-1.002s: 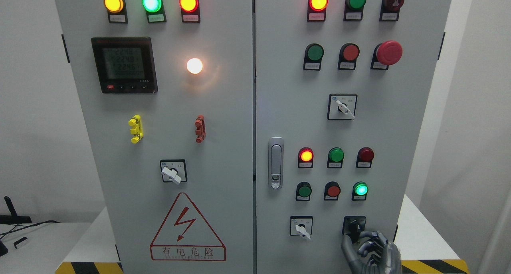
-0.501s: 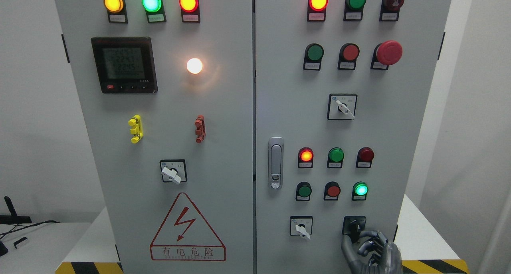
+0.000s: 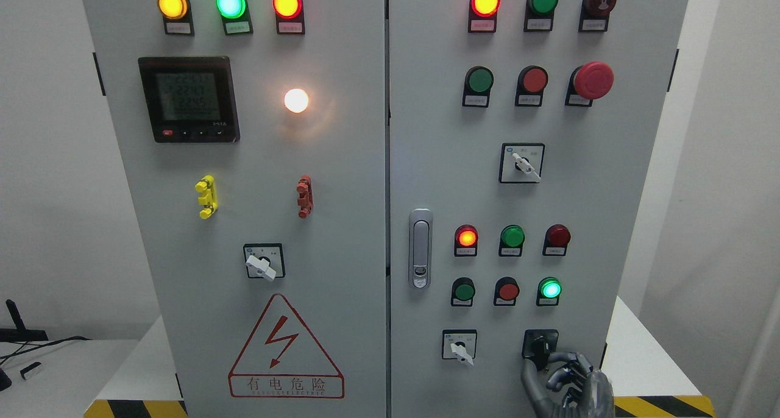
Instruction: Trip black knob to open circuit
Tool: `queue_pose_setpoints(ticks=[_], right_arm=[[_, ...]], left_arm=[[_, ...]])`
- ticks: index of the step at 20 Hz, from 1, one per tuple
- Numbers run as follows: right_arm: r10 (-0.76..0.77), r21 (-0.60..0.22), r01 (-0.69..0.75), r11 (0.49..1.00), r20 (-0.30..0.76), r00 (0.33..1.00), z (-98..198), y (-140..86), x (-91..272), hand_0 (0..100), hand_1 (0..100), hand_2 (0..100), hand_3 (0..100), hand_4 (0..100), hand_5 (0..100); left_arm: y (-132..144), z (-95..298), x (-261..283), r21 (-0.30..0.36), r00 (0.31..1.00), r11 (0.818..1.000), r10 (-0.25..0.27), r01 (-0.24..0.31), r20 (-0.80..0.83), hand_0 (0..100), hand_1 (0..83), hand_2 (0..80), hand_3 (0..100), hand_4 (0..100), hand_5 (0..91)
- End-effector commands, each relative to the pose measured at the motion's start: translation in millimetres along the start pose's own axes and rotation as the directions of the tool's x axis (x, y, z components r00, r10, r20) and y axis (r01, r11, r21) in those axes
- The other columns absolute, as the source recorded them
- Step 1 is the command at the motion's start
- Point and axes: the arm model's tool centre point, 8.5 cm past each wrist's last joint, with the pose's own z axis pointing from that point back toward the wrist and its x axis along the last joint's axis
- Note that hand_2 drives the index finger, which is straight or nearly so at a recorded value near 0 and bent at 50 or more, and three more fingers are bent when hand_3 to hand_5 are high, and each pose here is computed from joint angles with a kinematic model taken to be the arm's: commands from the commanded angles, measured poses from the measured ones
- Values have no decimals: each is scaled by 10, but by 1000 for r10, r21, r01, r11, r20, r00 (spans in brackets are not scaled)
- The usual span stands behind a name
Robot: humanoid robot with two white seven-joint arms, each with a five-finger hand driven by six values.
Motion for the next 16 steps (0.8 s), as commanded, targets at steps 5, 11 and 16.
queue_pose_setpoints(ticks=[5,11,16], right_arm=[[7,-20,-7,1000,-3,1000,13,-105,-69,286,780,520,834,839,964],[12,-39,-12,999,-3,1000,1,-193,-96,287,780,521,834,839,965],[9,-35,-9,999,6,1000,66,-201,-129,294,783,517,834,838,964]], left_arm=[[-11,0,2,-6,1000,1000,-30,30,2,120,389,0,0,0,0],[-11,0,2,-6,1000,1000,-30,30,2,120,389,0,0,0,0],[-1,0,-2,-4,1000,1000,-30,30,0,120,389,0,0,0,0]])
